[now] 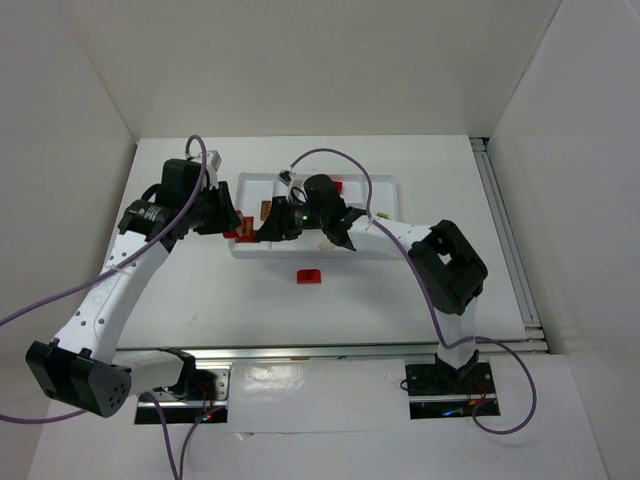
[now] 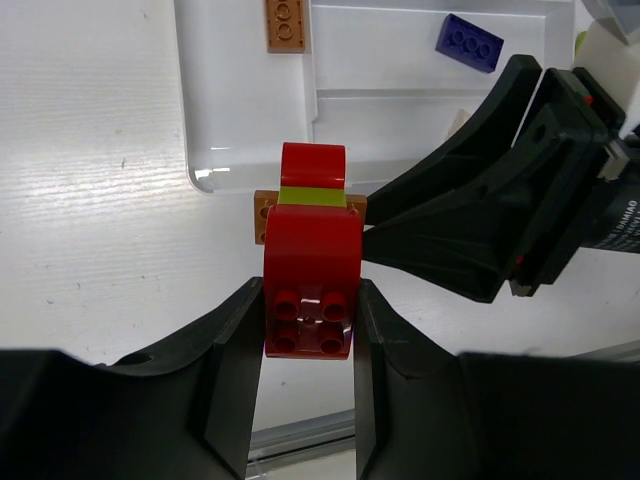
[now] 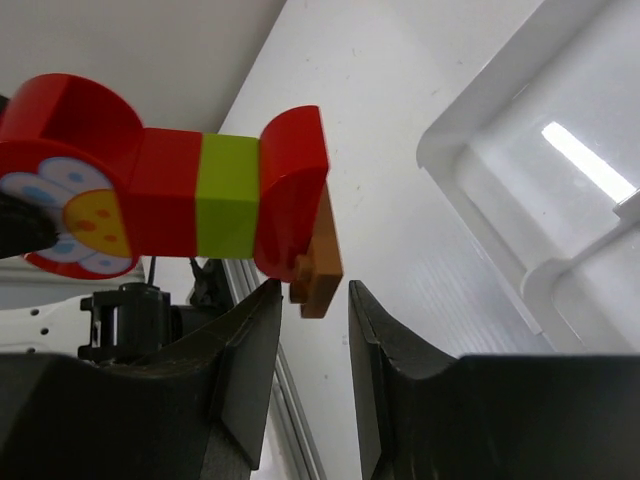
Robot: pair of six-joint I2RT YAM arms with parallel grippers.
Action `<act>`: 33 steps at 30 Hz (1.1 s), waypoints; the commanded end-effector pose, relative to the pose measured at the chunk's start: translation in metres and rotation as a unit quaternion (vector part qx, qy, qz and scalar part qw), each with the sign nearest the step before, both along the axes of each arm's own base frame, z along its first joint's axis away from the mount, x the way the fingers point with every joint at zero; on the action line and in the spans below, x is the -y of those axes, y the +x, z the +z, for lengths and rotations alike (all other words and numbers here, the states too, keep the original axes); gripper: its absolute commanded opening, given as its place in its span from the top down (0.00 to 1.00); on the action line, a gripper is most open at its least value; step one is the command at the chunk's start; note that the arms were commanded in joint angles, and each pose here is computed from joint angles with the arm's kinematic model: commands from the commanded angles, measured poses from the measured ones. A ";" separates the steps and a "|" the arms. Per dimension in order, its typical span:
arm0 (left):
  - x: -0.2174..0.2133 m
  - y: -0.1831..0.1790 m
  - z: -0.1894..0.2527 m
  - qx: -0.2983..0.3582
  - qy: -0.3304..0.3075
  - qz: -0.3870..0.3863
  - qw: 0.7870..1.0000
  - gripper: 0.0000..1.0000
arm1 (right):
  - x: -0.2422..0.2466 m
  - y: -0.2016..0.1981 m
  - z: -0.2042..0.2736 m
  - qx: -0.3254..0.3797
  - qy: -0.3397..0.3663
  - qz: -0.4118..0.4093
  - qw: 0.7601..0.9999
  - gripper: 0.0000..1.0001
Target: Sort the legos into containers by color
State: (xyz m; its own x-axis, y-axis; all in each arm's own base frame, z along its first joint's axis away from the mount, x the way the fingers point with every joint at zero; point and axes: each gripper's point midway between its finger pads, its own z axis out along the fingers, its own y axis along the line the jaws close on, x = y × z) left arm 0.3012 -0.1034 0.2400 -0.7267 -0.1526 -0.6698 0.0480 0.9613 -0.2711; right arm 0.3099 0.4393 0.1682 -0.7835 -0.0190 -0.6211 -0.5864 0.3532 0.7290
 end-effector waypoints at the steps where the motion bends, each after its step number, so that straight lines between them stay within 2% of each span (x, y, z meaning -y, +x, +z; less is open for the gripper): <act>1: 0.001 0.009 0.020 0.034 -0.006 -0.005 0.999 1.00 | -0.013 0.008 0.018 0.019 0.034 0.005 0.999 0.60; 7: 0.003 0.009 0.020 0.033 -0.009 -0.008 0.999 1.00 | -0.017 0.010 0.010 0.009 0.037 0.007 0.999 0.61; 9: 0.004 0.008 0.020 0.032 -0.012 -0.011 0.999 1.00 | -0.020 0.013 0.015 0.015 0.042 0.007 0.999 0.73; 10: 0.005 0.008 0.020 0.031 -0.015 -0.008 0.999 1.00 | -0.020 0.013 0.015 0.015 0.042 0.007 0.999 0.83; 14: 0.003 0.008 0.016 0.027 -0.011 -0.005 1.000 1.00 | -0.019 0.017 0.013 0.014 0.036 -0.005 0.999 0.99; 23: -0.008 0.015 0.034 0.050 -0.002 0.034 0.998 1.00 | -0.007 0.035 -0.007 0.008 0.019 -0.037 0.999 1.00; 28: -0.027 0.016 0.043 0.058 0.025 0.080 0.995 1.00 | -0.016 0.074 0.001 0.027 0.006 -0.057 0.998 1.00; 33: -0.030 0.012 0.048 0.064 0.023 0.088 0.994 1.00 | -0.026 0.102 -0.033 0.019 -0.019 -0.070 0.997 1.00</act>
